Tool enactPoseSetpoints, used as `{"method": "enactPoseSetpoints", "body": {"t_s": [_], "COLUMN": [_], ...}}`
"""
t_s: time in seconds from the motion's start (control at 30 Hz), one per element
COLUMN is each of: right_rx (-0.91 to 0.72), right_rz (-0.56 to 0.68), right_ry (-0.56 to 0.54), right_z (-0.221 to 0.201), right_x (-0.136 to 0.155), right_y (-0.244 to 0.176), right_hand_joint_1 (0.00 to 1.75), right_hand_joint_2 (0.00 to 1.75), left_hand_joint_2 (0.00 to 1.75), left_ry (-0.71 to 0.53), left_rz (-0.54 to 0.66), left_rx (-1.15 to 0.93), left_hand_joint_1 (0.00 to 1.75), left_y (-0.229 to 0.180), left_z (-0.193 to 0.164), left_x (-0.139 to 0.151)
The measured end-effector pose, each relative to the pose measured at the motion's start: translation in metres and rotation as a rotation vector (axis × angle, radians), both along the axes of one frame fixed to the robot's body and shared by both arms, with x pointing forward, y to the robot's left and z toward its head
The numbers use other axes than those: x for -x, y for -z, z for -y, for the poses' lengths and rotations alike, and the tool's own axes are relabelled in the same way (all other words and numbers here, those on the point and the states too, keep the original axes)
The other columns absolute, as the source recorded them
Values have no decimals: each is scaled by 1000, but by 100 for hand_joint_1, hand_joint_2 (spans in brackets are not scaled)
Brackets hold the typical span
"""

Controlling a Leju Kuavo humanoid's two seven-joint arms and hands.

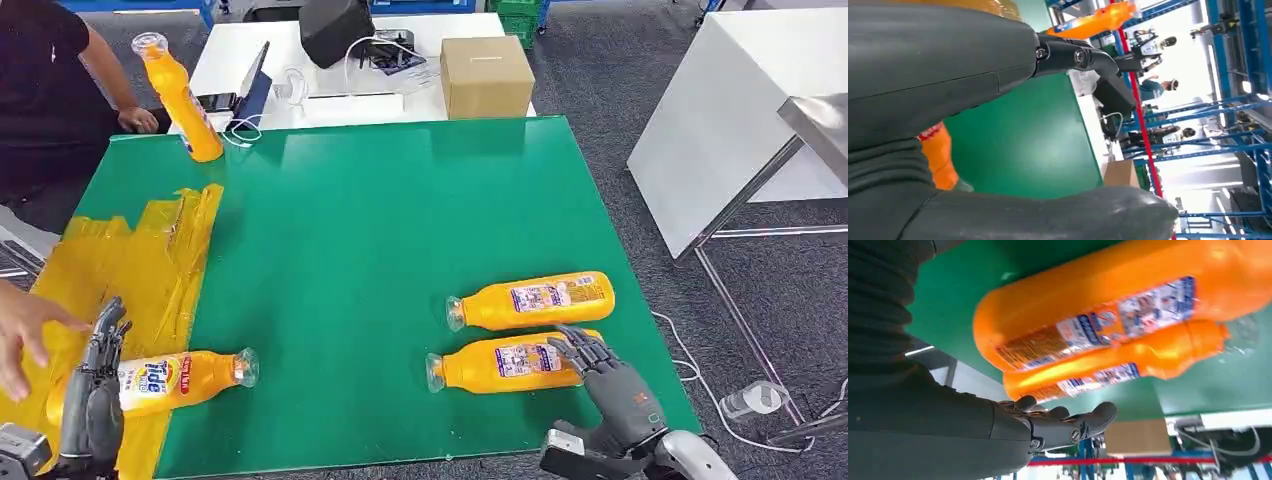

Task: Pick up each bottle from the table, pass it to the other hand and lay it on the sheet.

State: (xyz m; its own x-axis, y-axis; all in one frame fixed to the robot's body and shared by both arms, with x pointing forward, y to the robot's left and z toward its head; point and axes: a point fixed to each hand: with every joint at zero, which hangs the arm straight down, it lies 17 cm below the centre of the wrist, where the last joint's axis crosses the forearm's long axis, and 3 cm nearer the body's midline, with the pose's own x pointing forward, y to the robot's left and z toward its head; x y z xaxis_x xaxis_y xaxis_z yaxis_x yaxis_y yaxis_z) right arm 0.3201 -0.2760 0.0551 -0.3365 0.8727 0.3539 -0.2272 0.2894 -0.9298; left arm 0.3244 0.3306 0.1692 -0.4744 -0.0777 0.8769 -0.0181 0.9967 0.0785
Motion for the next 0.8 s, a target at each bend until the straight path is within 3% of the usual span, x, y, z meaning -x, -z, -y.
{"method": "enactPoseSetpoints", "body": {"t_s": [0.8], "right_rx": [96], "right_rz": [-75], "right_ry": [-14], "right_z": [5], "right_x": [-24], "right_y": [34], "right_hand_joint_1": [0], "right_hand_joint_2": [175], "left_hand_joint_2": [0], "left_ry": [58], "left_rz": [18], "left_rx": [0], "left_hand_joint_1": [0], "left_y": [-7], "left_z": [35], "left_x": [-10]}}
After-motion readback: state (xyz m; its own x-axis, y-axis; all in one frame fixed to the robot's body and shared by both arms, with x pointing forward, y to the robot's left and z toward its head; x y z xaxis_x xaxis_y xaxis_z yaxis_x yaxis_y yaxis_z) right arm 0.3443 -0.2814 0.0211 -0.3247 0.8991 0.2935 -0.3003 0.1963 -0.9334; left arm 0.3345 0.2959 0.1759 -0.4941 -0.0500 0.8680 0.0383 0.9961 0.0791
